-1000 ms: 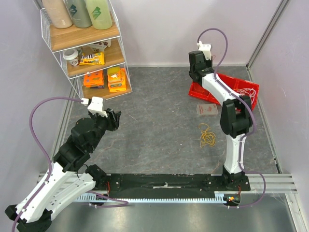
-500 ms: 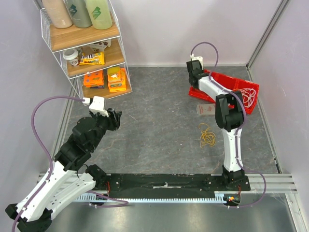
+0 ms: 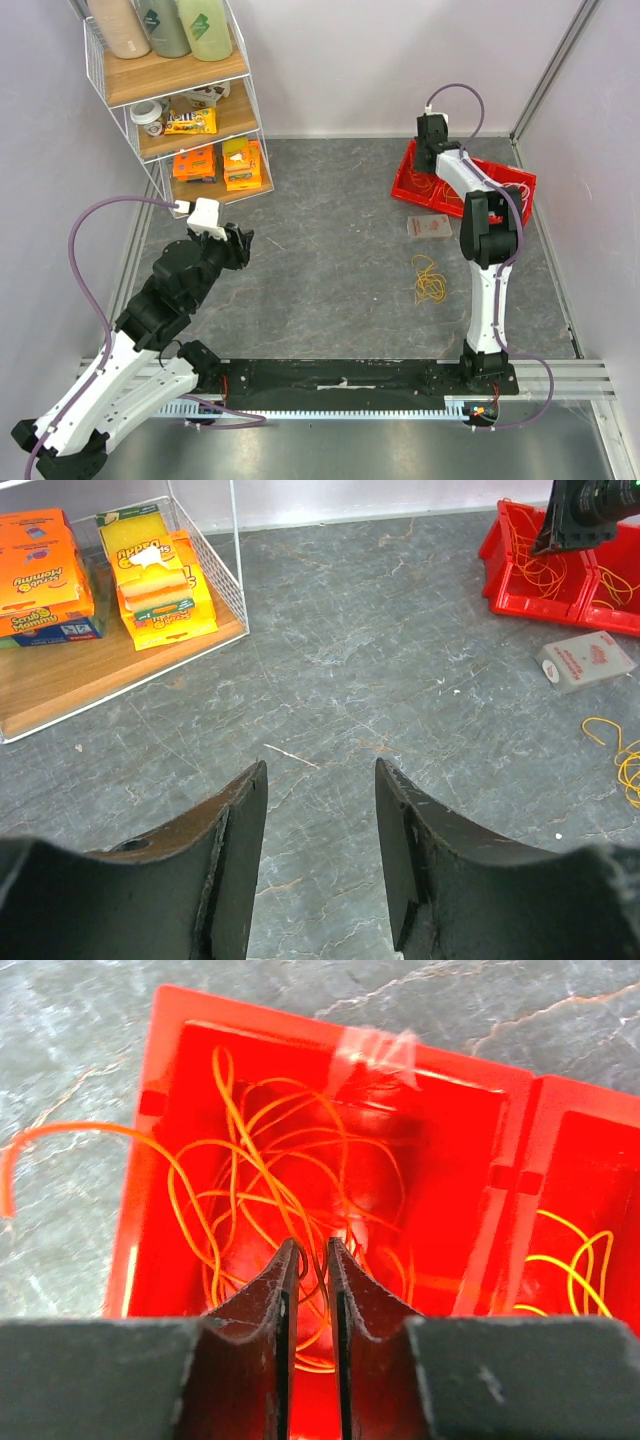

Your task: Untangle the cables

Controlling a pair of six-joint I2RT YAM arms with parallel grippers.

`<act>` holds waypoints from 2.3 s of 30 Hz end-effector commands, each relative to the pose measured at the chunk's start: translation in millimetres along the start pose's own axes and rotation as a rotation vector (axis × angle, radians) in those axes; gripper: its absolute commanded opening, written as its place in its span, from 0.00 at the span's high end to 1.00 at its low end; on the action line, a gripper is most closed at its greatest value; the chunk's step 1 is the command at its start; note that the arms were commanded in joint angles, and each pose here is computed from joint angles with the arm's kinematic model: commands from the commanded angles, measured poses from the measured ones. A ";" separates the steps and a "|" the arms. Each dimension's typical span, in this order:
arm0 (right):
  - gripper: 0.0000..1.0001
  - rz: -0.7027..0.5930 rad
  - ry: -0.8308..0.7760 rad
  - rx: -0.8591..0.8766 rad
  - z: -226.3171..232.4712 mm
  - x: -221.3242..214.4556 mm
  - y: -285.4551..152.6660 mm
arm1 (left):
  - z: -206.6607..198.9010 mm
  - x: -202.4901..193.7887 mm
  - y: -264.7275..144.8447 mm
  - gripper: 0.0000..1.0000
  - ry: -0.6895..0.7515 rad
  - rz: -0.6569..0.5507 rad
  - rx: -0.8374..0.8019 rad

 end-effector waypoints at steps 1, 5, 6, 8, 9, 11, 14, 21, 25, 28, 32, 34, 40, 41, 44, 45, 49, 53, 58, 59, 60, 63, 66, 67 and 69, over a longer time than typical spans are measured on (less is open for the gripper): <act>0.71 -0.062 0.011 0.059 6.3 31.7 -46.3 | -2.8 4.7 4.5 0.47 -0.001 -0.023 -0.009; 0.48 -0.090 0.006 0.005 -6.6 35.9 -90.0 | -3.2 2.9 6.4 0.47 0.001 -0.012 -0.007; 0.43 -0.096 0.004 -0.004 -10.9 34.4 -100.3 | -3.5 2.8 6.4 0.47 0.002 -0.011 -0.008; 0.38 -0.106 0.007 -0.004 -17.2 29.1 -124.9 | -2.7 2.8 6.4 0.47 0.003 -0.011 -0.003; 0.36 -0.107 0.003 0.010 -15.4 22.0 -137.6 | -2.2 2.4 6.6 0.46 0.004 -0.011 0.000; 0.35 -0.107 -0.019 0.043 -4.7 0.5 -160.2 | -2.2 1.6 7.1 0.47 0.007 -0.007 0.002; 0.32 -0.070 -0.066 0.157 21.8 -59.7 -187.8 | -2.2 -0.7 9.2 0.47 0.013 0.006 0.007; 0.32 -0.001 -0.049 0.248 13.1 -172.1 -241.4 | -5.7 -6.5 15.2 0.47 0.019 0.045 -0.007; 0.20 -0.003 0.082 0.131 -15.0 -196.8 -264.1 | -6.7 -7.7 17.0 0.47 0.024 0.056 -0.007; 0.13 -0.016 0.215 0.112 -17.8 -196.5 -270.5 | -5.4 -8.3 17.6 0.47 0.028 0.059 0.002; 0.13 0.075 0.244 0.160 0.3 -209.8 -248.4 | -3.5 -8.0 16.9 0.47 0.029 0.055 0.015; 0.15 0.136 0.213 0.201 11.1 -219.5 -237.2 | -2.7 -7.4 16.2 0.47 0.030 0.052 0.020; 0.52 0.197 0.113 0.372 42.7 -241.6 -225.2 | -4.5 -6.6 15.5 0.47 0.030 0.053 0.006; 0.63 0.208 0.092 0.380 50.0 -245.3 -226.1 | -4.5 -7.1 16.2 0.47 0.029 0.056 0.005; 0.78 0.211 0.025 0.439 78.7 -246.3 -233.6 | -5.8 -7.9 16.8 0.46 0.029 0.061 -0.004; 0.81 0.215 0.001 0.458 90.7 -247.4 -236.9 | -6.3 -7.4 16.6 0.47 0.029 0.060 -0.006; 0.90 0.177 -0.086 0.592 149.9 -244.6 -260.4 | -5.8 -9.5 18.2 0.47 0.035 0.069 -0.001; 0.93 0.157 -0.227 0.717 212.8 -248.1 -293.6 | -7.2 -15.9 23.6 0.46 0.050 0.101 -0.006; 0.73 0.174 -0.275 0.750 236.4 -260.0 -298.6 | -22.4 -43.4 43.2 0.45 0.090 0.293 -0.084; 0.65 0.180 -0.282 0.754 234.7 -262.9 -299.7 | -25.4 -48.5 46.7 0.46 0.090 0.334 -0.093; 0.59 0.178 -0.283 0.752 231.4 -264.6 -300.2 | -27.7 -53.0 50.2 0.46 0.091 0.365 -0.105; 0.43 0.137 -0.264 0.739 213.7 -263.1 -305.7 | -36.3 -68.9 55.3 0.44 0.089 0.453 -0.171; 0.35 0.080 -0.232 0.726 196.3 -257.1 -313.1 | -50.4 -77.1 54.4 0.41 0.031 0.538 -0.253; 0.34 0.068 -0.222 0.728 192.5 -254.7 -315.8 | -56.0 -81.2 52.6 0.41 -0.009 0.573 -0.282; 0.34 0.055 -0.211 0.736 187.8 -253.5 -319.8 | -66.0 -93.7 47.3 0.41 -0.114 0.645 -0.340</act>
Point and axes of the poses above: each gripper's point midway between its finger pads, its own y axis out along the fingers, its own z axis along the line the jaws close on, x = y × z, the point moved 6 cm from there along -y, back along the fingers, and after that the axes turned 11 degrees about -y, right-handed, at the moved point
